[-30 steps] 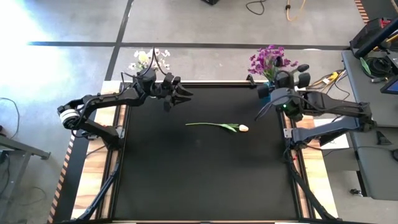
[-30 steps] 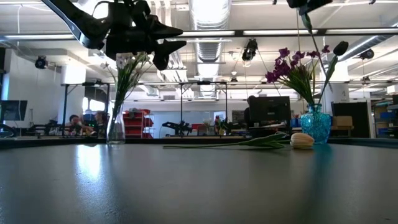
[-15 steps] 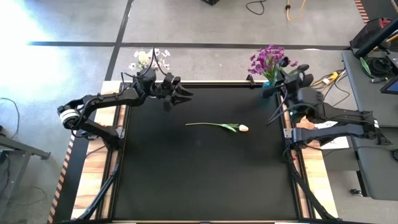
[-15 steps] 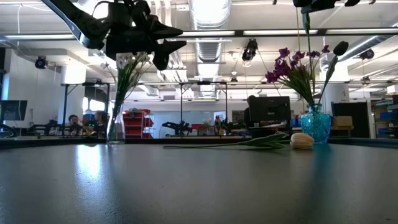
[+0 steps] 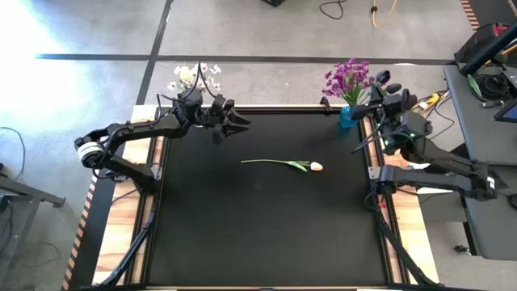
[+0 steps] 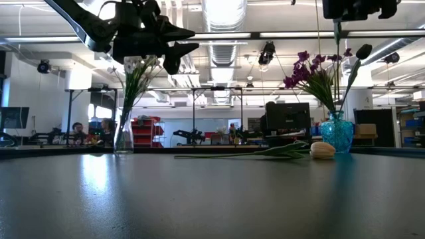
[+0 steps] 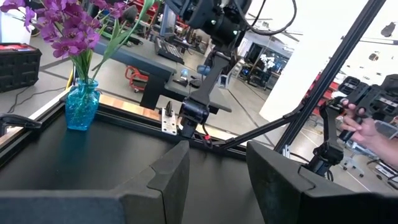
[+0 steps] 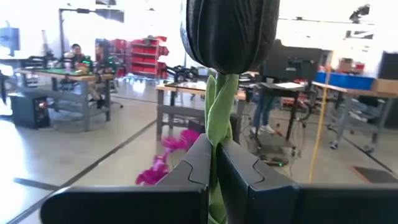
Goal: Sort flowers into vase by color
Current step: Put the black flower into the blue vase
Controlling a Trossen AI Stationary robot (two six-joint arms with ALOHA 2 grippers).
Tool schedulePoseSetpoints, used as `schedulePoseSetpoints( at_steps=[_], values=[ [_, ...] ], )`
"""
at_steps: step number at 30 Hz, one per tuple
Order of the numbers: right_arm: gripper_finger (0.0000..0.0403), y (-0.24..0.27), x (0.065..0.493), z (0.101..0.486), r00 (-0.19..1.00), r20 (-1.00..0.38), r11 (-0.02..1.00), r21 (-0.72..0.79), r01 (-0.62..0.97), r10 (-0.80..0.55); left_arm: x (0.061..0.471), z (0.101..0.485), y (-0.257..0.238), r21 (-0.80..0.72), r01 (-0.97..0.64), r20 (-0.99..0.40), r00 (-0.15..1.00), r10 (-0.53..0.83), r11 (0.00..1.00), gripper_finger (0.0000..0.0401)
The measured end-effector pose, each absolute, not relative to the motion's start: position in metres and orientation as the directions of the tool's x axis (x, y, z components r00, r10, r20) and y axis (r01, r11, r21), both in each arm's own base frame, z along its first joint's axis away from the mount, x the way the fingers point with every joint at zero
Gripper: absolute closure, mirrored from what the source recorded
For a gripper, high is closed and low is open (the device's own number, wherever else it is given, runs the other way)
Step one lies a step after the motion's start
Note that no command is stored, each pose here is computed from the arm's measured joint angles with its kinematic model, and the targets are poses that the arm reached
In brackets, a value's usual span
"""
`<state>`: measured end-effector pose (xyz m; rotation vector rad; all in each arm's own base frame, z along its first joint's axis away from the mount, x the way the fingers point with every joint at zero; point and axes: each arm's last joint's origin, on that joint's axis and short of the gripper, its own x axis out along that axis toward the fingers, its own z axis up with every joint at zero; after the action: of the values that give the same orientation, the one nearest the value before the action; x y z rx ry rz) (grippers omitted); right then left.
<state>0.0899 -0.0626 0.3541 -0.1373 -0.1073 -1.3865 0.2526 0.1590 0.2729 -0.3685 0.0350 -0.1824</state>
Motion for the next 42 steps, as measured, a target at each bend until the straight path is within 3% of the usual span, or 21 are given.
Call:
schedulePoseSetpoints(
  at_steps=[21, 35, 42],
  values=[
    [0.0391, -0.082, 0.101, 0.312, 0.107, 0.074, 0.110, 0.044, 0.993, -0.992, 0.253, 0.273, 0.159, -0.361, 0.171, -0.001, 0.983, -0.184, 0.917, 0.0257],
    [0.0390, -0.102, 0.124, 0.289, 0.060, -0.021, 0.062, -0.080, 0.995, -0.998, 0.253, 0.273, 0.160, -0.352, 0.156, -0.001, 0.986, -0.168, 0.923, 0.0257],
    [0.0390, -0.104, 0.126, 0.288, 0.060, -0.030, 0.062, -0.059, 0.996, -0.998, 0.253, 0.273, 0.160, -0.351, 0.156, -0.001, 0.986, -0.167, 0.923, 0.0257]
  ],
)
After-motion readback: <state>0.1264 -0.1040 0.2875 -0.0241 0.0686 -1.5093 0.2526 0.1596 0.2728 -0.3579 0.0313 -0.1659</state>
